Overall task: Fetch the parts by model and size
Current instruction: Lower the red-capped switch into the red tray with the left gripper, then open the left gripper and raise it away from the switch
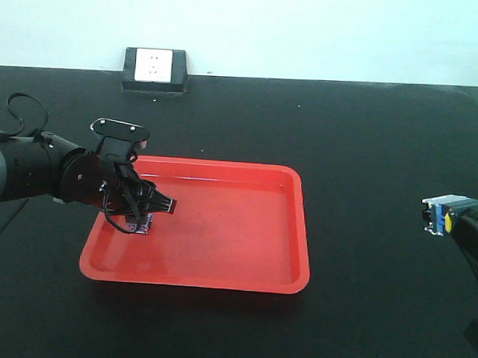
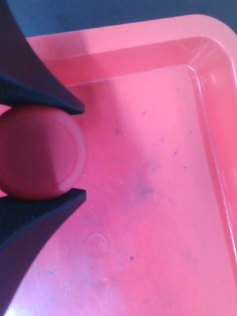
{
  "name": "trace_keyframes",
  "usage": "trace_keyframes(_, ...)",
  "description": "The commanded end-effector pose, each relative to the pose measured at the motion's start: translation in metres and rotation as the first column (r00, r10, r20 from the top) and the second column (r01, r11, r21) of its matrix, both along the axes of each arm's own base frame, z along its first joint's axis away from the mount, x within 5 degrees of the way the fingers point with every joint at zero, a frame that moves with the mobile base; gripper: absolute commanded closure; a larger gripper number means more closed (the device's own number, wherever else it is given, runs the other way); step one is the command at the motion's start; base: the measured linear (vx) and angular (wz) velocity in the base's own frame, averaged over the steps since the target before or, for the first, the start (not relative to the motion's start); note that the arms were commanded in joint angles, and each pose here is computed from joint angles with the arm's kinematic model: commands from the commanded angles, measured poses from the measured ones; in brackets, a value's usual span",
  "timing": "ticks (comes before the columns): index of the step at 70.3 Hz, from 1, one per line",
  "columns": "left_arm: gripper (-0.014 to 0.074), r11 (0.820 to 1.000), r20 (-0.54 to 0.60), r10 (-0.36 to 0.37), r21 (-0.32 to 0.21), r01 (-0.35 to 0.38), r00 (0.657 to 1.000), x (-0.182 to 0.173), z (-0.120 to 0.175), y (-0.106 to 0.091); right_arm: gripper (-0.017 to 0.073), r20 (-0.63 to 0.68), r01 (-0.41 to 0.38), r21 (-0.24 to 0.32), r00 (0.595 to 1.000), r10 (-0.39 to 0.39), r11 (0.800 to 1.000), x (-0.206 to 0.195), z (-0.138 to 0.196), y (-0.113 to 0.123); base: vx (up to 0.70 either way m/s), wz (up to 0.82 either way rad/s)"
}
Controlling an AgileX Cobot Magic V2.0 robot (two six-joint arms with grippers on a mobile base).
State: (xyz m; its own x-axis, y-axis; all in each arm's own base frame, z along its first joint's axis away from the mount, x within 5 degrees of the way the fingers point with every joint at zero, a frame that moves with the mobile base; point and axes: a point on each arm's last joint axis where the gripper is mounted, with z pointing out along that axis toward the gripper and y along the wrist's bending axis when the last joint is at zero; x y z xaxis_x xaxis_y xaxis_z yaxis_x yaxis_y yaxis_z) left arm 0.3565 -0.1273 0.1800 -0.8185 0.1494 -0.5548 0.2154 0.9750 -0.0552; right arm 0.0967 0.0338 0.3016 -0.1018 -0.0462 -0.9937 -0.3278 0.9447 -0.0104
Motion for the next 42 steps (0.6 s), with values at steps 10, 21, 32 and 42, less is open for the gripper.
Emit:
trace_keyframes(10,0.0112,0.999,0.090,-0.002,-0.041,0.006,0.996,0.004,0.027,-0.005,0.0569,0.101,-0.018,0.018,0.995,0.016,1.000,0.001,0.017,0.002,0.00,0.00)
trace_keyframes(21,0.0011,1.000,0.062,0.003,-0.027,-0.002,0.998,0.006,0.044,-0.005,0.0569,0.101,-0.018,0.018,0.995,0.016,1.000,0.001,0.017,0.002,0.00,0.00)
trace_keyframes(32,0.0006,0.999,0.138,0.007,-0.052,0.000,0.990,-0.004,0.088,-0.001,0.0569,0.101,-0.018,0.018,0.995,0.016,1.000,0.001,0.017,0.002,0.00,0.00)
trace_keyframes(42,0.0006,0.997,0.267,-0.025,-0.061,0.043,0.963,-0.028,0.138,0.007,0.0569,0.101,-0.018,0.018,0.995,0.016,1.000,0.001,0.017,0.002,0.00,0.00)
